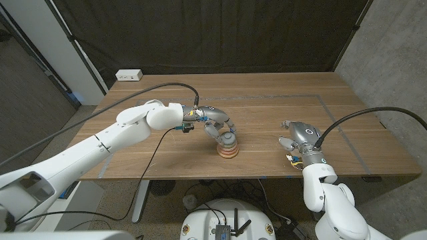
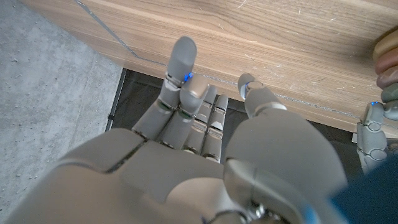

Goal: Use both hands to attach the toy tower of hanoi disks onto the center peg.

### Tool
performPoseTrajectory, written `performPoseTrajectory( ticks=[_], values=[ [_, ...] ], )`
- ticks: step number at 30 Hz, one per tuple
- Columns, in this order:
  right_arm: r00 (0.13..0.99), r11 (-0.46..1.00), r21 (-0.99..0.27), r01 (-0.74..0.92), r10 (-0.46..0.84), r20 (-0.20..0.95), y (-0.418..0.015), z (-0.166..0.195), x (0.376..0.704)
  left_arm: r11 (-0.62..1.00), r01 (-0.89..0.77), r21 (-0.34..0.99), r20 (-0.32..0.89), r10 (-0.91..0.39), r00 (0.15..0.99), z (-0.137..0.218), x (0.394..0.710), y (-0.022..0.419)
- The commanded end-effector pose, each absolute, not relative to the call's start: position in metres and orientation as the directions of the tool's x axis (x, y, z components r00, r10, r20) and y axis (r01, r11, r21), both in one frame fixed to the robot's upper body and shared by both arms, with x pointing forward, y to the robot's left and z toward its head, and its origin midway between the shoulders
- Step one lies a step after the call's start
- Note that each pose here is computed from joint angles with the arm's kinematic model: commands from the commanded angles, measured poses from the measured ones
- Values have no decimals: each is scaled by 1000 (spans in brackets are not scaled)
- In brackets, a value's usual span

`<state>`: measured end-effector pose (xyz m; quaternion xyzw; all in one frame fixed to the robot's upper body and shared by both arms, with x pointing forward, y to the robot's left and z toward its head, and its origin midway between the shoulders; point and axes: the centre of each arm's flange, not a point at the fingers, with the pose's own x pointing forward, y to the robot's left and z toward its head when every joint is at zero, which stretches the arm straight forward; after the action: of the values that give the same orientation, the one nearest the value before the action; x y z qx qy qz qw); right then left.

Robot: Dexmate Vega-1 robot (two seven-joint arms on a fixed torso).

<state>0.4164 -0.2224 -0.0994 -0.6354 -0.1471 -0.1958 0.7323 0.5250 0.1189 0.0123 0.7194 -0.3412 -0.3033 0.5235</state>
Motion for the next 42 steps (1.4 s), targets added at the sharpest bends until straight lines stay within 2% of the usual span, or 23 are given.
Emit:
performPoseTrajectory(
  ticks=[1,23,42],
  values=[
    [883,129,-874,468,-99,459,-224,-101,416,-268,-179,947,-120,-808,577,13,523,116],
    [896,125,-889,441,-109,429,-226,-105,410,-296,-193,936,-128,-793,596,14,514,116],
    [901,116,-895,431,-102,421,-228,-104,410,-173,-190,966,-15,-776,631,20,509,141]
  ],
)
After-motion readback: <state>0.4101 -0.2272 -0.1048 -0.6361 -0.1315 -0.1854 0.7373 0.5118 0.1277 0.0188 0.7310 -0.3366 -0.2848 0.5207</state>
